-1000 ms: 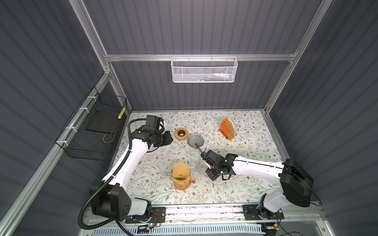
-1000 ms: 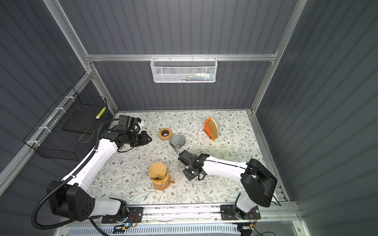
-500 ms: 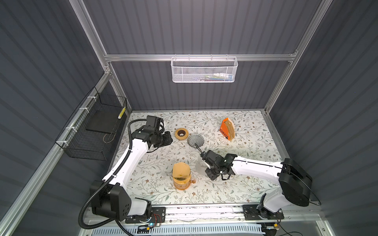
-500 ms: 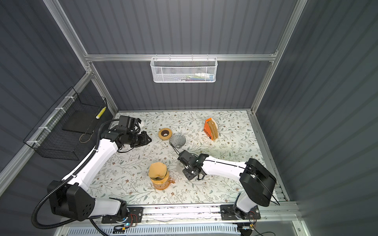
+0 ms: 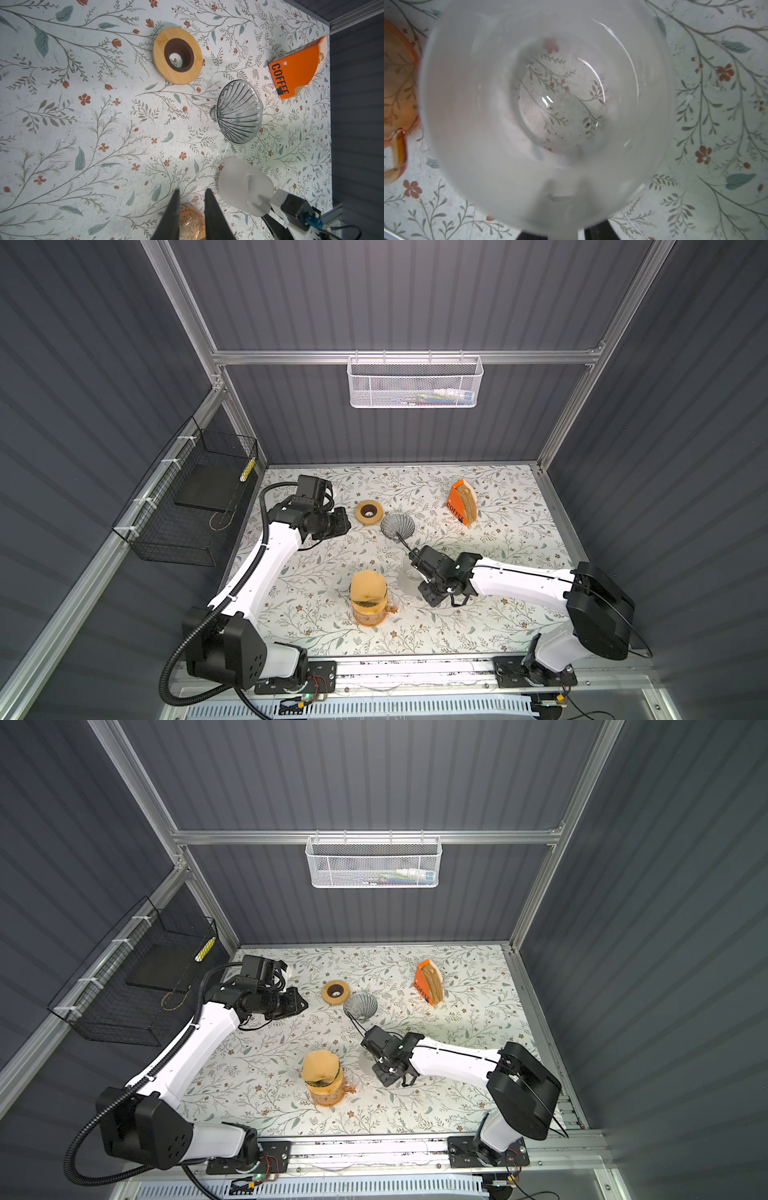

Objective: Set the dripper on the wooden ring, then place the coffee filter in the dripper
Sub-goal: 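Lower the frosted white cup onto the table and open the right gripper, then grasp the wooden ring stand with the left gripper while the right gripper withdraws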

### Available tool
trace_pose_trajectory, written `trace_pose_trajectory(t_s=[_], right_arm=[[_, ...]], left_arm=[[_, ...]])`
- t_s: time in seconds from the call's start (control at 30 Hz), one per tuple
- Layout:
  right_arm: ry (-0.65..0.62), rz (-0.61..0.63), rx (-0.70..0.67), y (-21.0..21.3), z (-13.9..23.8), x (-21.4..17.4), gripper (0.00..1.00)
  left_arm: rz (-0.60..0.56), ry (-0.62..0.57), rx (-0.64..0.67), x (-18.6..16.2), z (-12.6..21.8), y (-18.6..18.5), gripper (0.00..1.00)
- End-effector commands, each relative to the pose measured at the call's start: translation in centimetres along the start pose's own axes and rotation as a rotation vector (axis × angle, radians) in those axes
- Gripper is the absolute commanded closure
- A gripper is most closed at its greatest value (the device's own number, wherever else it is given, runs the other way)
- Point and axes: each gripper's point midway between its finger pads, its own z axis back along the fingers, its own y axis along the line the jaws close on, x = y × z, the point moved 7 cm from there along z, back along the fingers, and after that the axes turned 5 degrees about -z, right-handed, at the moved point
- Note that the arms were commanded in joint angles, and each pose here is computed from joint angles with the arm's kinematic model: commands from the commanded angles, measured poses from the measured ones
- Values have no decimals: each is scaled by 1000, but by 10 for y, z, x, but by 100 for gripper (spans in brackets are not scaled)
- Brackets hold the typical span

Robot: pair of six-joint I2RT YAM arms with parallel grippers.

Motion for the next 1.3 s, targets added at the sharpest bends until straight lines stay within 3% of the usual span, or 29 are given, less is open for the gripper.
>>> trace_pose_trajectory(t_s=[0.0, 0.2, 0.33, 0.57, 0.83, 1.27], right_arm=[[14, -24, -30, -8, 1, -4, 72], [21, -65, -30, -17, 1, -4, 71], [12, -72, -21, -20, 7, -3, 66], [-36, -96, -1, -22, 40, 6, 60], [-154, -182, 45, -32, 101, 31, 56], [-276, -283, 184, -49, 136, 71, 55]], left_arm=[[5, 18, 11, -4, -4, 2, 77], [5, 21, 12, -2, -7, 2, 75], [17, 23, 29, 1, -12, 4, 57], [28, 26, 20, 13, -23, 2, 48], [36, 45, 27, 31, -49, 4, 46], [22, 84, 132, 71, -98, 15, 42]])
